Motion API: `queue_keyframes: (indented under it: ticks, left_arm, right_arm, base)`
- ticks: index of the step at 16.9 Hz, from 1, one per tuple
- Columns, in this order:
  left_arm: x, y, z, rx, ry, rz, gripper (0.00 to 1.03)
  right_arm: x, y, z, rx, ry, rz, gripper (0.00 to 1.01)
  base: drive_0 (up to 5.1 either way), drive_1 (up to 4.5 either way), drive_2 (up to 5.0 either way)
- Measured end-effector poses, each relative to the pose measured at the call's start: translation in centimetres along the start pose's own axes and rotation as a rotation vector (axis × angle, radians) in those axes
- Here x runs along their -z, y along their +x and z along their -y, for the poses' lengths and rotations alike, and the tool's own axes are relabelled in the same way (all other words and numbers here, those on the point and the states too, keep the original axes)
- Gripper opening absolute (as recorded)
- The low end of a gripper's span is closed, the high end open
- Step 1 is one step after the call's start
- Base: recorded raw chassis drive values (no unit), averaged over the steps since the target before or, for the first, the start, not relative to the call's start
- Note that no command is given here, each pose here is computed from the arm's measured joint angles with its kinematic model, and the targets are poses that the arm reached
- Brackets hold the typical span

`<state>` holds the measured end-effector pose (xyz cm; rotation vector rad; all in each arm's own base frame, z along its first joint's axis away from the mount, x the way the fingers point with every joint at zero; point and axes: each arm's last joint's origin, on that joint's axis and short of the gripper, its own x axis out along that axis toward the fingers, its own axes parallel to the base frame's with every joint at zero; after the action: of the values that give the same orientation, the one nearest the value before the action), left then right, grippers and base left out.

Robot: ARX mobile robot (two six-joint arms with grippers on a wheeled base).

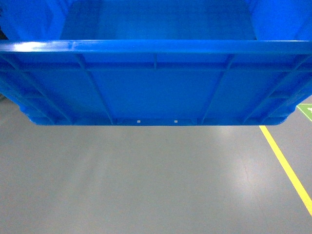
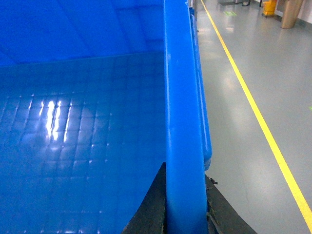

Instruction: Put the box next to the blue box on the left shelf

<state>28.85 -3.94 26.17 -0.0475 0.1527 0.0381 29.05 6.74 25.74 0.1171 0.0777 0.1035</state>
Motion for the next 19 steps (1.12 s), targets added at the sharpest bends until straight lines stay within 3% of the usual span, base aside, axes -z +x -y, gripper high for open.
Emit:
queue_keyframes:
  ticks: [19]
  left_arm:
    - [0.02,0.00,-0.01,-0.002,0.001,-0.002,0.08]
  right_arm:
    - [0.01,0.00,0.00,-0.001,-0.001,-0.001,0.08]
  base:
    - [0.0,4.26,-4.3]
